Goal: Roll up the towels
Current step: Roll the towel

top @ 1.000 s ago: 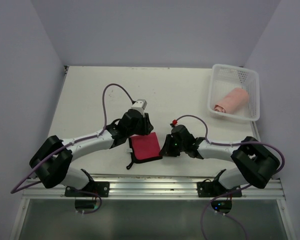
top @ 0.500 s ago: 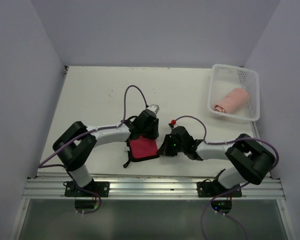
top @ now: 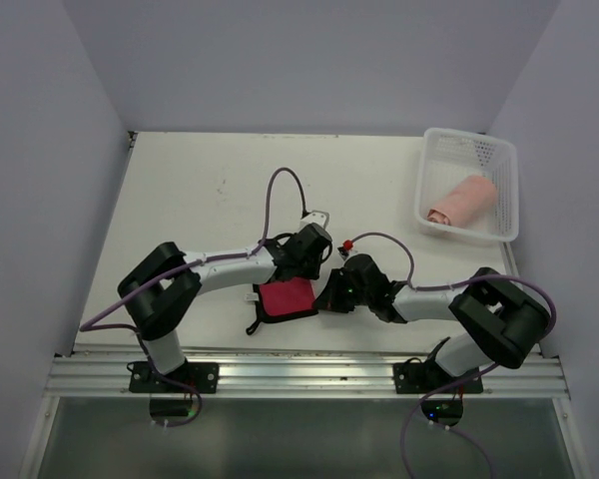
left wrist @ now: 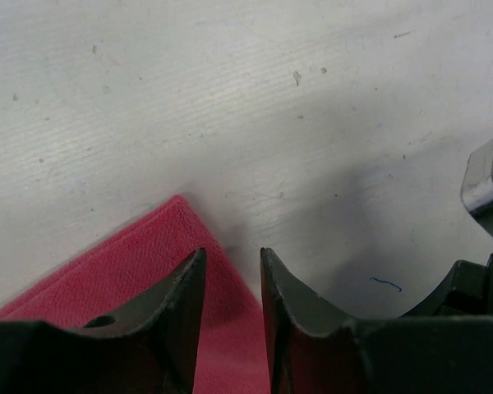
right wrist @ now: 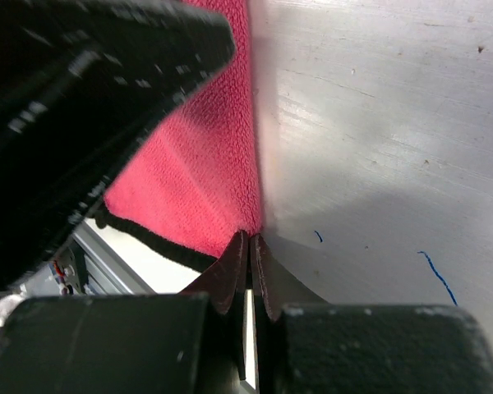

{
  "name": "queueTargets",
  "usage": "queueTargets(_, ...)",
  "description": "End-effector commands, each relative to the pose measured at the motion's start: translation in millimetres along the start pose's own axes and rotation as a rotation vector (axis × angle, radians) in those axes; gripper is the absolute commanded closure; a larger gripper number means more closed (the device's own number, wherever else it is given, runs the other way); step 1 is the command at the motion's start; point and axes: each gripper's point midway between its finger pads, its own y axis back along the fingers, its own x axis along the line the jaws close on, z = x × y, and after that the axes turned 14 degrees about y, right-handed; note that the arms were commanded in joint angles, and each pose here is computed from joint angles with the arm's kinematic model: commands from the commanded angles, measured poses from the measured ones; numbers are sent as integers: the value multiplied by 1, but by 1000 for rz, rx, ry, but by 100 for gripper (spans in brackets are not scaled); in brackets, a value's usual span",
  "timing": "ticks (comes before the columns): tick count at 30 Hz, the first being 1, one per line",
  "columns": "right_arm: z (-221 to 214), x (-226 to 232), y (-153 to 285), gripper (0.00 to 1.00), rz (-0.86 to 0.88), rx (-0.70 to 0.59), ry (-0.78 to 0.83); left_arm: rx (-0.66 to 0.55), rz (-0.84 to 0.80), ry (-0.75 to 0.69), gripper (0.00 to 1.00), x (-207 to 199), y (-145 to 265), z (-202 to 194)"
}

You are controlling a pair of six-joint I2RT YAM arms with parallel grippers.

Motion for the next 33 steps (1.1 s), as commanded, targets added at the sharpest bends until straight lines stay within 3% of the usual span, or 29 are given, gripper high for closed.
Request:
queueTargets(1,-28,-27,3,100,-93,72,10,-78,77,-27,63,2,2,19)
queueTargets(20,-31,-30,7,100,-101,77,21,-60,226,-62,57,25,-33,5)
queueTargets(22,-30,-31,8,100,-108,74,27,-50,233,-66,61,27,-36,1)
queueTargets(26,-26,-32,11,100,-120,58,47,-31,264,-70,84,38,-40,-9)
queueTargets(30,-20,-34,16,100,-144,44,108,-24,284,-54,99,45,-42,-12)
queueTargets(33,-16,-34,20,100,-167,34,154,-32,266,-38,100,41,-42,-7)
